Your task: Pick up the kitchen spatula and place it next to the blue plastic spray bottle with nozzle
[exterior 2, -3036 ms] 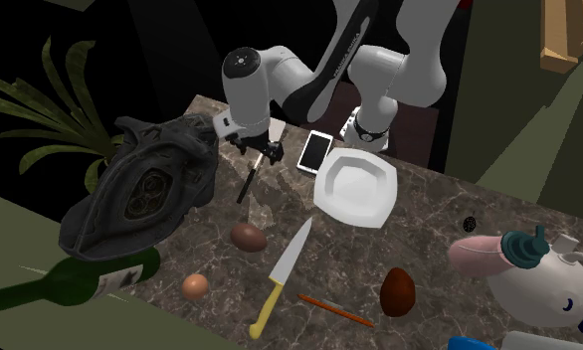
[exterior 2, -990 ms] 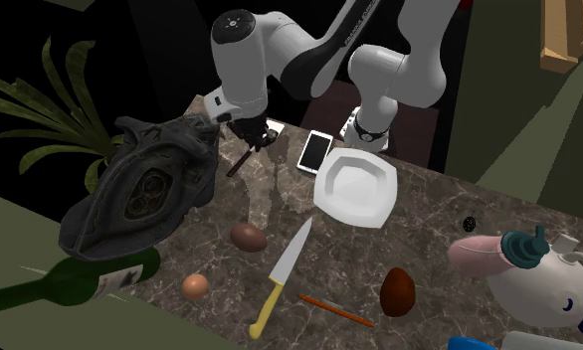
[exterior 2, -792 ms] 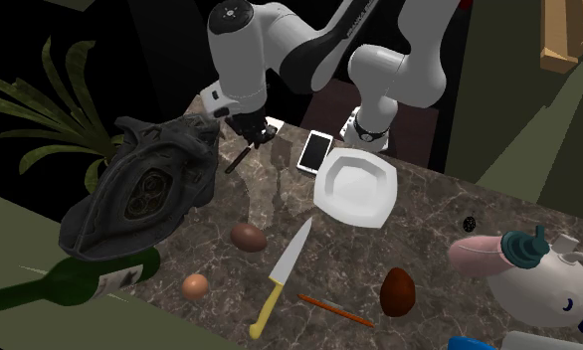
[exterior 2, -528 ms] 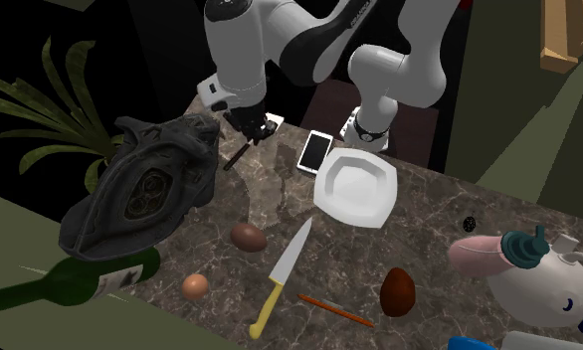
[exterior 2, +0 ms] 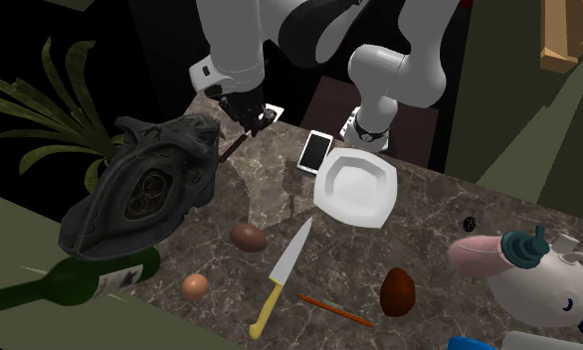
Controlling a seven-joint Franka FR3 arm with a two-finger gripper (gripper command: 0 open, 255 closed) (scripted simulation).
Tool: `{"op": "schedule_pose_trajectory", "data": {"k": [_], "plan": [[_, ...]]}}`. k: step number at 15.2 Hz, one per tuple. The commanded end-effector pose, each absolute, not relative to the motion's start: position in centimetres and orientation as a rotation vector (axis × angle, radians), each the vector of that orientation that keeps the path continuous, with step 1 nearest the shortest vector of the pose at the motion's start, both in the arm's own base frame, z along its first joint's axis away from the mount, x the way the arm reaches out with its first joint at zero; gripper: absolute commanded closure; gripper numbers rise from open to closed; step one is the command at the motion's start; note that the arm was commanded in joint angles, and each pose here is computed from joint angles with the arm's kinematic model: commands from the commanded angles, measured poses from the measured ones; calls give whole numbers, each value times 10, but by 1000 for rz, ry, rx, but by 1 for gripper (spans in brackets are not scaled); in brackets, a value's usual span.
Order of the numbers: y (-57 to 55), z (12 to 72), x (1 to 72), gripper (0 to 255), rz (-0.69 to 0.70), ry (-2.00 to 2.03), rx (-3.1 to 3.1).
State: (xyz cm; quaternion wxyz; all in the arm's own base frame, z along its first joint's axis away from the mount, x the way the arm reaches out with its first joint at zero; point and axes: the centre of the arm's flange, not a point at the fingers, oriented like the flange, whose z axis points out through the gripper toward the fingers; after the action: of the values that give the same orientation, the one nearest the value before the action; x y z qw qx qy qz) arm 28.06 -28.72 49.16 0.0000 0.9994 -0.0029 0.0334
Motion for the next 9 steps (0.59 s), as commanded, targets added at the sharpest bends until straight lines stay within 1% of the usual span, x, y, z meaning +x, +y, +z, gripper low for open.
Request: {"op": "schedule_pose_trajectory", "data": {"k": [1,9], "plan": [[-287,502,281,255,104,-9,3140],[-287,544,281,255,104,-9,3140]]}}
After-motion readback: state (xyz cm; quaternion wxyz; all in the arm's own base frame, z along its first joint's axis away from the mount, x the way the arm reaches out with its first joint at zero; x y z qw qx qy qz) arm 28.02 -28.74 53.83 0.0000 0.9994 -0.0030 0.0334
